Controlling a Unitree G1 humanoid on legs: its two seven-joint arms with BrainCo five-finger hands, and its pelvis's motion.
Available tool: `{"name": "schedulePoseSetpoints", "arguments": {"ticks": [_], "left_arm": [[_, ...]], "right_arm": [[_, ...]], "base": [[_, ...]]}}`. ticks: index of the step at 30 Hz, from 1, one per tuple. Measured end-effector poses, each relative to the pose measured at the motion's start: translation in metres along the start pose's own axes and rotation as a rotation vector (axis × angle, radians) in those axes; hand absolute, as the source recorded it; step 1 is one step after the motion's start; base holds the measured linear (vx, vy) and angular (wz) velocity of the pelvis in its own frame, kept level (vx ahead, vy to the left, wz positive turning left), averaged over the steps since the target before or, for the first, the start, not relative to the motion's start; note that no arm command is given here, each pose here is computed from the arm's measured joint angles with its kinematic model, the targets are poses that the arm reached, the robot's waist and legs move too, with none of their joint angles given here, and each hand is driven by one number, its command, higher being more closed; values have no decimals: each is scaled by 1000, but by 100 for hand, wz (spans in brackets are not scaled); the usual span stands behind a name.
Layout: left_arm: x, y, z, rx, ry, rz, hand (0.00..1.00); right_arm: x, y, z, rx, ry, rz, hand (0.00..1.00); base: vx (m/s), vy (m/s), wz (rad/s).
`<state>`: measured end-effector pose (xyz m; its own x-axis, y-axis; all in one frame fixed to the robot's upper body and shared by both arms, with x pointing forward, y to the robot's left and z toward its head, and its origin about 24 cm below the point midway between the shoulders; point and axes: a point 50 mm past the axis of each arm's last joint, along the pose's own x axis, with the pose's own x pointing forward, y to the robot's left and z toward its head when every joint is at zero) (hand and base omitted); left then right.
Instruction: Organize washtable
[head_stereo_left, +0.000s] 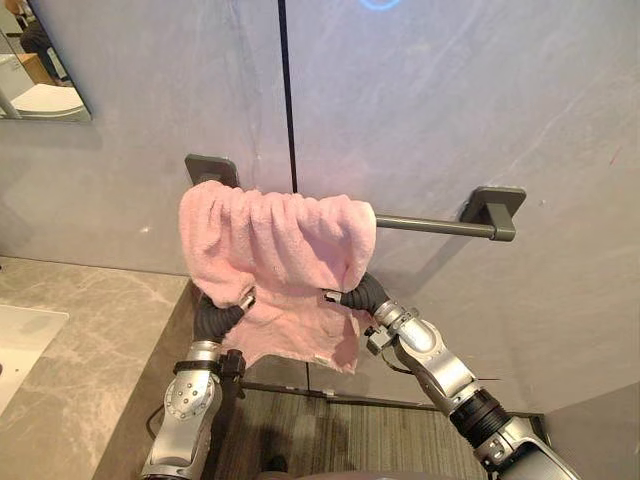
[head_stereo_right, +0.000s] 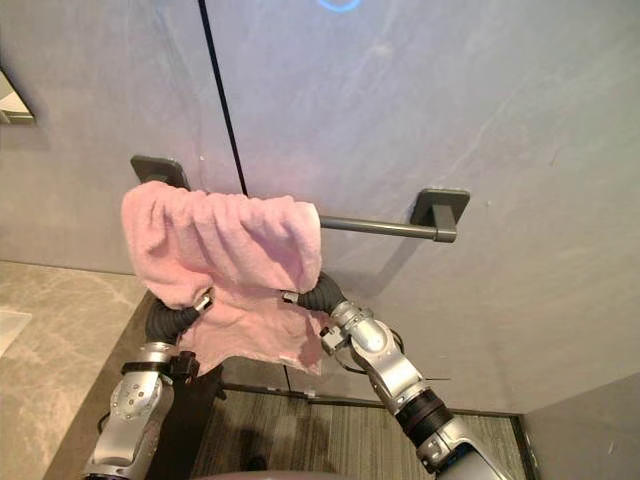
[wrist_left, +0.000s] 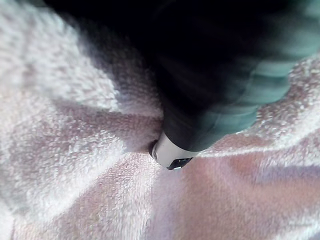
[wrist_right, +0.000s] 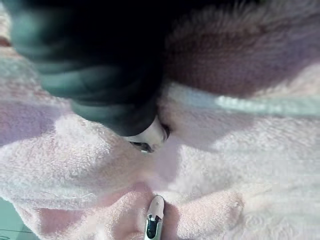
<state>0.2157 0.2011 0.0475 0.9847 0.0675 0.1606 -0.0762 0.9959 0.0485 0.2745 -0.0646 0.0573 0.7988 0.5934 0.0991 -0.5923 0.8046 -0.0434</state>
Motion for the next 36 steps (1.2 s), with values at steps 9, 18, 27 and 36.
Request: {"name": "schedulePoseSetpoints", "arguments": {"ticks": [9,18,27,36], "left_arm": [[1,-11,8,-54,-45,-16,100],[1,-24,16,-99,-87,-68,100],[4,-37,19,-131,-100,-118,100],[9,-39,14,-136,-81,-120,100]], "right_arm": [[-11,-13,10,44,-67,-87,100],[-28,-23,13,103,-102,-154,100],[-38,-32,10,125,-108,-221,100],[-40,-34,5,150,-98,-251,100]], "base": [[-11,1,2],[0,0,-2],[-6,0,-3],[1,4,-6]]}}
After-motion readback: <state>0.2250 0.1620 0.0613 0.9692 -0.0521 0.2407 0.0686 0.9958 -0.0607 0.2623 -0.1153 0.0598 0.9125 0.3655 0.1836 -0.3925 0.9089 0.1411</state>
